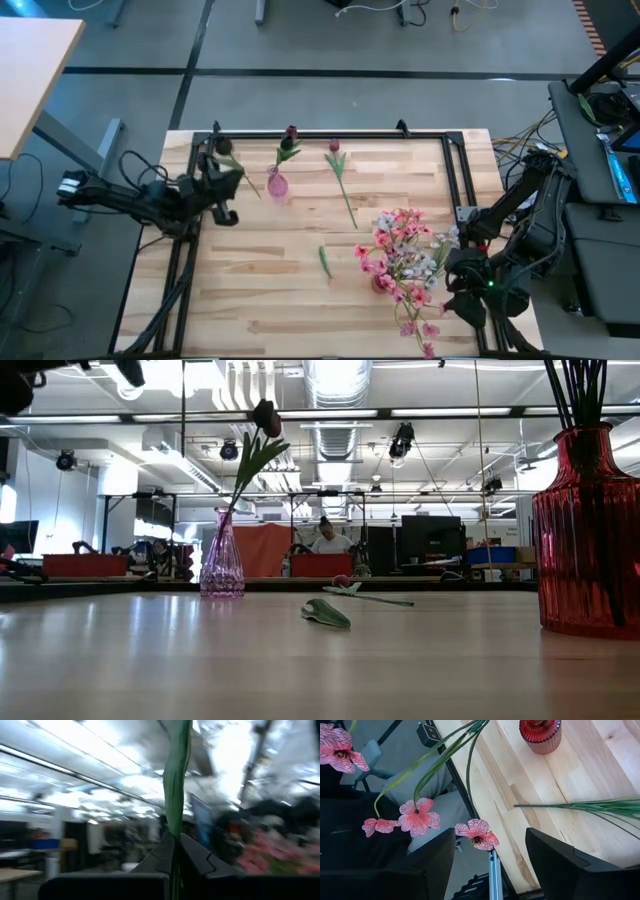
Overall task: Sort flowers into vase by color
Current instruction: Put the black flower into the purple vase, then put the white flowers into the red vase
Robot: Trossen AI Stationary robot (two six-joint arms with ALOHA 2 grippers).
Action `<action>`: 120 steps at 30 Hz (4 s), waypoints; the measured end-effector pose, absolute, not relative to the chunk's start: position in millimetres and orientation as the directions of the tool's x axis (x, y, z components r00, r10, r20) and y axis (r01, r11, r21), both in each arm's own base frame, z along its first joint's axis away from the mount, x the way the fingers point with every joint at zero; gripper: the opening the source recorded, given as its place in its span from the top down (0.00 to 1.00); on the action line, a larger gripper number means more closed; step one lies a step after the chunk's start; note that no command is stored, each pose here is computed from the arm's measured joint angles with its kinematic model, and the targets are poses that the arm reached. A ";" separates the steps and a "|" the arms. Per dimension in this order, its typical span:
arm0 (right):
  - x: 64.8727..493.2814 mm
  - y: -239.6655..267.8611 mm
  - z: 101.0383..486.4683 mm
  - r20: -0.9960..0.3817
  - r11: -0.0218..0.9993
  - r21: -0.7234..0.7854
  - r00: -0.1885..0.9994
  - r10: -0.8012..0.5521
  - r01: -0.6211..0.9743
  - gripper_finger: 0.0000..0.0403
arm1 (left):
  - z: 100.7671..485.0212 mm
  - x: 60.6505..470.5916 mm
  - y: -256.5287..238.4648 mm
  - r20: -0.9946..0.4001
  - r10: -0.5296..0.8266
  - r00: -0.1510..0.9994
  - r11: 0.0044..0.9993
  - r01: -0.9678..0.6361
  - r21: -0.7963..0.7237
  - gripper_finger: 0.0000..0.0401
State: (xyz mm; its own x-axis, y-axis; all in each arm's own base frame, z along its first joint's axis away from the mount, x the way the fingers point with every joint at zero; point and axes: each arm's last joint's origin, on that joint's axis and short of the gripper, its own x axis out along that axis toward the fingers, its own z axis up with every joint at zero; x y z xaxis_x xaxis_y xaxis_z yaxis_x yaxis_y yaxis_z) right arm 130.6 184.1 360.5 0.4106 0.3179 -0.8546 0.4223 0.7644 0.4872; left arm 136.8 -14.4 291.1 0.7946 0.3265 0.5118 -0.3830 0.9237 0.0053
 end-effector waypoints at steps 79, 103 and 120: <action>131.8 183.4 360.9 -0.845 0.763 0.487 0.450 0.288 0.425 0.42 | 254.3 175.7 78.5 0.441 0.588 0.678 0.781 -0.617 -0.093 0.93; 131.8 183.4 360.9 -0.845 0.753 0.491 0.450 0.289 0.438 0.42 | 247.3 178.6 79.4 0.371 0.599 0.710 0.783 -0.617 -0.084 0.52; 130.3 180.7 361.5 -0.852 0.685 0.502 0.438 0.287 0.527 0.42 | 227.1 168.2 72.2 0.033 0.614 0.789 0.788 -0.610 -0.085 0.13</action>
